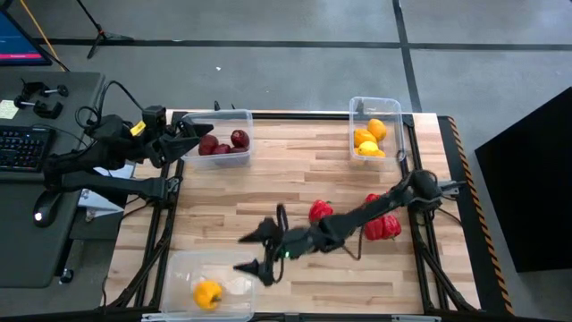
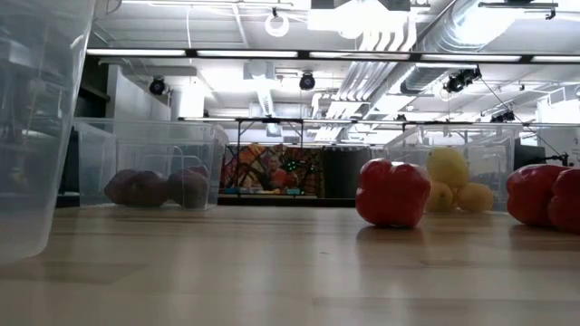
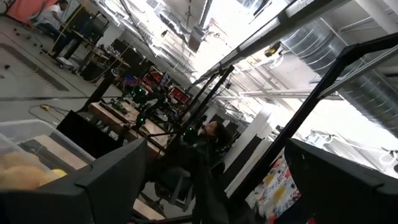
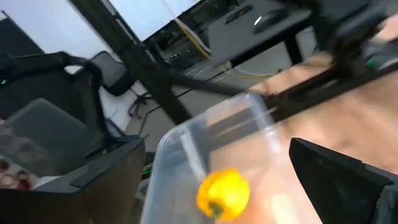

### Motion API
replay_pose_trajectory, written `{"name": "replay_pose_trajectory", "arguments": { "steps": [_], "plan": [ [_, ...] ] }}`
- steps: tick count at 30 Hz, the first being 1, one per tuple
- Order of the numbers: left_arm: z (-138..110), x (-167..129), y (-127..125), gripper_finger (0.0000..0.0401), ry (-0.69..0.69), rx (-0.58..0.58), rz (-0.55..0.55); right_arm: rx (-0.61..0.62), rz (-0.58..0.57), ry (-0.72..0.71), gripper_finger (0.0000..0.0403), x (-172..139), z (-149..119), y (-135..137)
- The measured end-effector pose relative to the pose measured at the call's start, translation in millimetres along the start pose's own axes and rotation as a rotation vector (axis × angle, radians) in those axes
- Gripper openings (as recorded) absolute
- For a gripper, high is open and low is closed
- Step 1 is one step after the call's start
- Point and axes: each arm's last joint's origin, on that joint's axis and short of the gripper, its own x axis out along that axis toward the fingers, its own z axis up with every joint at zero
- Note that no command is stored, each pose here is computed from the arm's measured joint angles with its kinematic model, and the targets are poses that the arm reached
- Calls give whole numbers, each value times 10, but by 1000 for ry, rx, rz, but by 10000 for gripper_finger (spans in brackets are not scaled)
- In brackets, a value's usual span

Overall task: Sort produce into baskets
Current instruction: Put the red bell pepper into the bottom transparent bin

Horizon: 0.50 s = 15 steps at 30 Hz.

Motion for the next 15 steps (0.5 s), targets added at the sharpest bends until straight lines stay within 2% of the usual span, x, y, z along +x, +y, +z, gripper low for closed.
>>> {"name": "replay_pose_trajectory", "arguments": {
  "steps": [3, 7, 10, 15],
  "plan": [
    [-44, 35, 26, 365, 45, 12, 8, -31, -71, 37, 385, -169, 249, -65],
    [-115, 130, 79, 365, 91, 20, 38, -52, -238, 157, 385, -425, 419, -199],
    [-200, 249, 144, 365, 135, 43, 76, 1, -347, 267, 385, -595, 434, -282],
    [-424, 516, 315, 365, 253, 158, 149, 138, -477, 488, 385, -748, 241, -359]
  ]
}}
